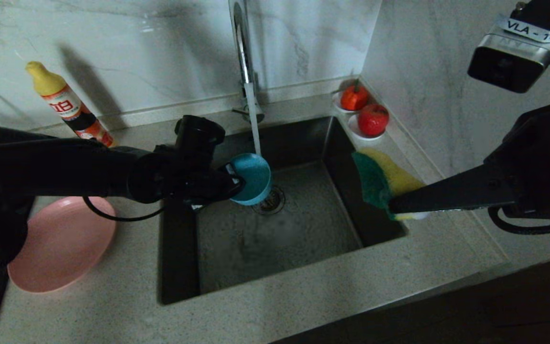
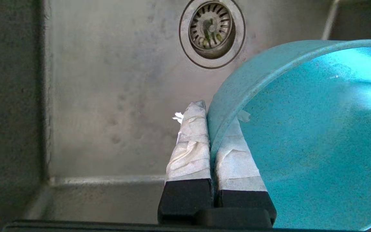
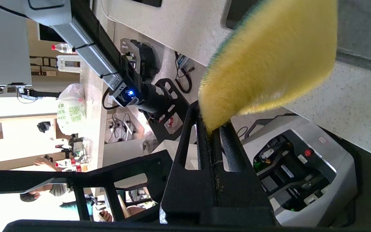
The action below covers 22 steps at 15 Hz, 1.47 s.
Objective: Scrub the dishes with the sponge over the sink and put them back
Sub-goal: Rinse the bowl
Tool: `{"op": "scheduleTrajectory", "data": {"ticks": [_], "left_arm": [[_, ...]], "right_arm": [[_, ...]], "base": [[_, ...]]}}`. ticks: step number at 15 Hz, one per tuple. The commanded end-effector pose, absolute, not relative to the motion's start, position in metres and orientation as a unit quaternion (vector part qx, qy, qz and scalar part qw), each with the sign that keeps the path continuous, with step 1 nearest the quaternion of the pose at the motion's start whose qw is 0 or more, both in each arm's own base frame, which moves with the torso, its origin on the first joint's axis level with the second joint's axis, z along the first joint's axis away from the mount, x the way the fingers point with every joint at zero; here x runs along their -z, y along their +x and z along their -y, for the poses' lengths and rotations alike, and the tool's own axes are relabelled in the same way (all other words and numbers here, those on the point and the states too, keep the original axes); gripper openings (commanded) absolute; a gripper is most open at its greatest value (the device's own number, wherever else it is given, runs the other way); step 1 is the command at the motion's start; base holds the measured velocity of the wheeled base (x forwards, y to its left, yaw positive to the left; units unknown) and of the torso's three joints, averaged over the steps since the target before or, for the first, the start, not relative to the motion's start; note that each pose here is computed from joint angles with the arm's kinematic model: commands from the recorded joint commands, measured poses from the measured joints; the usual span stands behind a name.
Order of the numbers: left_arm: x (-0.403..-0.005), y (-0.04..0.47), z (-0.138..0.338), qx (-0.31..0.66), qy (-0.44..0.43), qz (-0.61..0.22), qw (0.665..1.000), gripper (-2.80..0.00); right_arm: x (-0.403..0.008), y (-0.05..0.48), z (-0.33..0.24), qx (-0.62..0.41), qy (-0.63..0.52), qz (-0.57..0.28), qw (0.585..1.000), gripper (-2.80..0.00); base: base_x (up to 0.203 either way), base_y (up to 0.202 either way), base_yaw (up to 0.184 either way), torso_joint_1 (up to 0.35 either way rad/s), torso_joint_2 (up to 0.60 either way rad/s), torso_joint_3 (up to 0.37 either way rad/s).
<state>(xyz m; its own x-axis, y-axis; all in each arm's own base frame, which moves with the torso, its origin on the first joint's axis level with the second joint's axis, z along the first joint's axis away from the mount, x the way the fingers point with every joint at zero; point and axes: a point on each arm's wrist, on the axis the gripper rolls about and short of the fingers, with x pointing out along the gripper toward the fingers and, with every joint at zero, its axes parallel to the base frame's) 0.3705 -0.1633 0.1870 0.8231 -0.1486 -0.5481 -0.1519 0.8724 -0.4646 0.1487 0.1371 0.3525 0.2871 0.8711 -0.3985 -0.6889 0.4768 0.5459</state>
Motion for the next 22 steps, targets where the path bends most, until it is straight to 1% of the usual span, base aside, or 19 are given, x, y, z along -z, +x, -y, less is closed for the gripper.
{"op": "scheduleTrajectory", "data": {"ticks": [1, 5, 22], "left_arm": [[-0.180, 0.379, 0.167, -0.004, -0.254, -0.299, 0.920, -2.80], [-0.175, 0.385, 0.170, -0.008, -0.265, -0.299, 0.917, -2.80], [-0.172, 0.373, 0.164, -0.019, -0.253, -0.317, 0.914, -2.80]], "right_arm": [[-0.350, 0.151, -0.139, -0.492, 0.136, -0.342, 0.789, -2.80], [-0.347, 0.153, -0.138, -0.488, 0.135, -0.345, 0.790, -2.80], [-0.350, 0.150, -0.135, -0.489, 0.136, -0.340, 0.792, -2.80]], "base": [[0.000, 0.000, 0.000, 0.000, 0.00, 0.000], [0.000, 0.000, 0.000, 0.000, 0.00, 0.000], [0.000, 0.000, 0.000, 0.000, 0.00, 0.000]]}}
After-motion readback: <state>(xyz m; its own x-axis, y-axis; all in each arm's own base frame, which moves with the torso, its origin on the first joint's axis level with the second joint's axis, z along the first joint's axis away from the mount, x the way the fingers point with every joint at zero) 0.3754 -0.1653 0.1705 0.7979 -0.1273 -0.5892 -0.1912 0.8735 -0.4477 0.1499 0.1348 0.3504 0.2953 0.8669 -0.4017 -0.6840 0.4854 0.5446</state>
